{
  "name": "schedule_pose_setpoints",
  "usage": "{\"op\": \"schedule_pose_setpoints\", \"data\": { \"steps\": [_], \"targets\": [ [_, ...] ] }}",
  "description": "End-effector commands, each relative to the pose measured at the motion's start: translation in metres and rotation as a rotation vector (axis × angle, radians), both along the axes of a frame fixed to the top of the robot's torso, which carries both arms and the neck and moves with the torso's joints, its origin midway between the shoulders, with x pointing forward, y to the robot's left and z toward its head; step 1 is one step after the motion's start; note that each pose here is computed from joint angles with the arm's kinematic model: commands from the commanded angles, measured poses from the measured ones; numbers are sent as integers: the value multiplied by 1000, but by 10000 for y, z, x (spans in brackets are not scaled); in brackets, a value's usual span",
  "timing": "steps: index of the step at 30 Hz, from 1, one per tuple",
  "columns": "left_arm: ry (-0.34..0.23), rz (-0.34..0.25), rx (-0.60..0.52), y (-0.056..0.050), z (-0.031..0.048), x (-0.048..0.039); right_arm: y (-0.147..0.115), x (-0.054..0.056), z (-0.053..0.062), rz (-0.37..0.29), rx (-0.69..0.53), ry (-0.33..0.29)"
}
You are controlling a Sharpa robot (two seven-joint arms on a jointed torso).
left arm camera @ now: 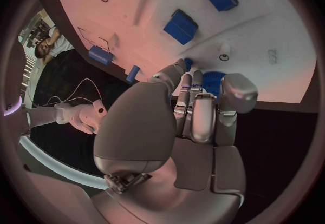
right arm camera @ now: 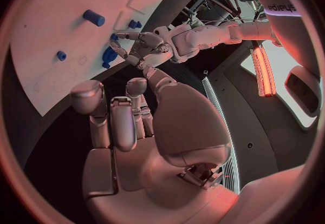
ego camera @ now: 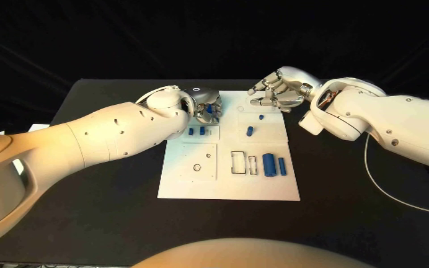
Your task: Assemble the parts on the task board
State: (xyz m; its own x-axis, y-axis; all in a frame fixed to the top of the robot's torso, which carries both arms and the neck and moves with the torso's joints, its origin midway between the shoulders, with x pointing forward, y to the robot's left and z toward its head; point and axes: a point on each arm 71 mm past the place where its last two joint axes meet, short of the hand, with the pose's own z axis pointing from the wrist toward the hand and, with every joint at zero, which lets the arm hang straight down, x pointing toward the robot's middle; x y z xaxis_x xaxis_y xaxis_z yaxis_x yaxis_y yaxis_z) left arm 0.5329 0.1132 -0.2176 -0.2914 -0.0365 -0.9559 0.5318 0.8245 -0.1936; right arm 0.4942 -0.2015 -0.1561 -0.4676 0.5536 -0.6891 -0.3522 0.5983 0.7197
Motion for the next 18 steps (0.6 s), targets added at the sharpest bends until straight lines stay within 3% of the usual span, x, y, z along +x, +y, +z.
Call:
{"op": "schedule_pose_setpoints", "data": {
  "steps": [1, 18],
  "targets": [
    [17, -3, 48, -21, -38, -8, 17, -9, -5, 18, 1, 4],
    [17, -10, 49, -79, -103, -21, 25, -12, -6, 21, 1, 5]
  ]
}}
